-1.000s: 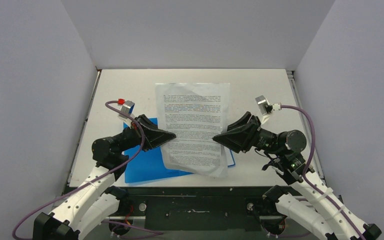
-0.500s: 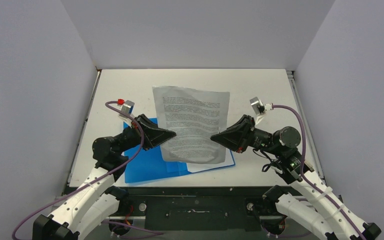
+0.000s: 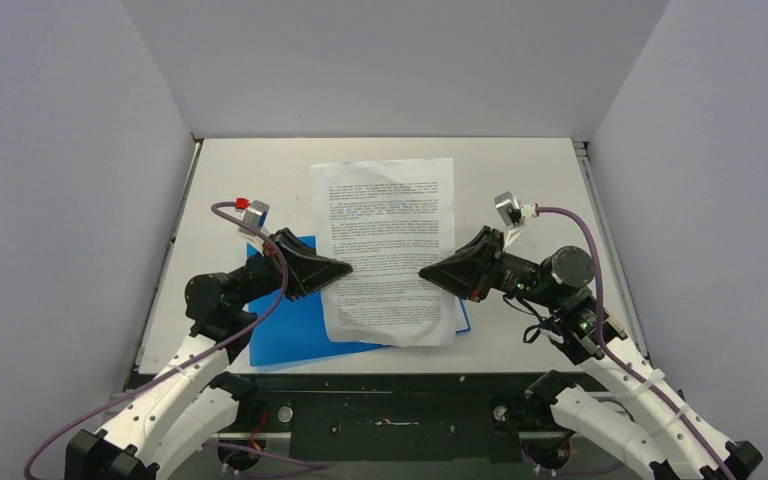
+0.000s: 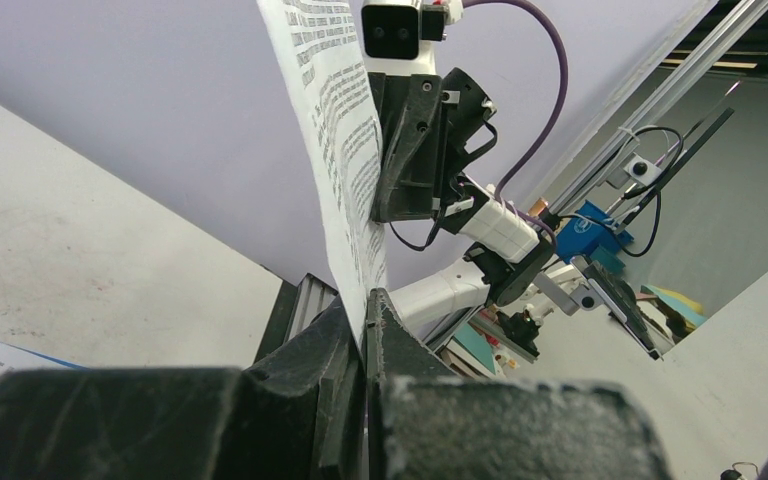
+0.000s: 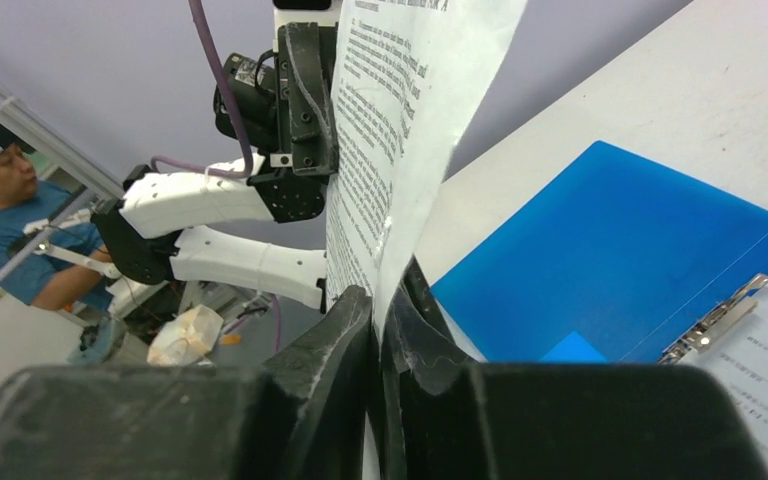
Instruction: Put the files into the folder
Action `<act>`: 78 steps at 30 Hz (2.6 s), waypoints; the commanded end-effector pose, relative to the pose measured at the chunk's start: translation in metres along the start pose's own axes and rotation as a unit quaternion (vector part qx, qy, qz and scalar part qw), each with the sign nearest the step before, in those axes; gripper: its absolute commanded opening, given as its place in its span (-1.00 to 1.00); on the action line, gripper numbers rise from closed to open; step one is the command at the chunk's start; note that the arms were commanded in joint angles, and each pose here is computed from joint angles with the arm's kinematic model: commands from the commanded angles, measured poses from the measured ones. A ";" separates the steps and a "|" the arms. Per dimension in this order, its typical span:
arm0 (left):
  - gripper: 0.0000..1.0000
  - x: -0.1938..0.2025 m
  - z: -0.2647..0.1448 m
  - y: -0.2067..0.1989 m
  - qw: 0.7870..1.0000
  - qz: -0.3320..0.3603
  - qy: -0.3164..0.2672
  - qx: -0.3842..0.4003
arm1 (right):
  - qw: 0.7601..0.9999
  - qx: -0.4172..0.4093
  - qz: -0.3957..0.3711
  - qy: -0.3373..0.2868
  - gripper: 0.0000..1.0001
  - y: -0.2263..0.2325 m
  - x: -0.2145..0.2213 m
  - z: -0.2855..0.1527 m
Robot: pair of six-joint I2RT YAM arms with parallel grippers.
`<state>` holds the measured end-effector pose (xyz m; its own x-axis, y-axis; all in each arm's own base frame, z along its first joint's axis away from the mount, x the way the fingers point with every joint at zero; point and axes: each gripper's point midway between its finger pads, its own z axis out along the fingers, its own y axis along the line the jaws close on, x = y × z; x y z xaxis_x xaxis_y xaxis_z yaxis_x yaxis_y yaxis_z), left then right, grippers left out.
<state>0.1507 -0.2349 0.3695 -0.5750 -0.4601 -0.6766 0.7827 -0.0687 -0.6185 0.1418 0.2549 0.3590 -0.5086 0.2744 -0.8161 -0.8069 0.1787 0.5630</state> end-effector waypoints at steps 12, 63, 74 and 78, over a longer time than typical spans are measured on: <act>-1.00 -0.009 0.000 -0.021 0.999 0.032 -0.010 0.028 | 0.998 -0.002 -0.041 -0.042 -0.46 0.016 -0.029 -0.001; 0.39 0.001 -0.038 0.083 0.960 0.020 -0.014 -0.279 | 0.971 0.219 -0.082 0.051 -0.89 -0.058 -0.027 -0.012; 0.93 0.035 -0.078 0.152 0.904 -0.028 0.023 -0.426 | 0.939 0.311 -0.075 0.128 -0.89 -0.107 -0.009 -0.018; 0.93 0.053 -0.088 0.177 0.881 -0.047 0.036 -0.470 | 0.938 0.310 -0.044 0.150 -0.89 -0.122 0.003 -0.013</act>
<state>0.2294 -0.1980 0.2137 -0.6625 -0.4403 -0.6059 0.2791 0.6056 -0.7452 0.2250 0.2219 0.2867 -0.5714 -0.0276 -0.8202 -0.5769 0.7243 0.3775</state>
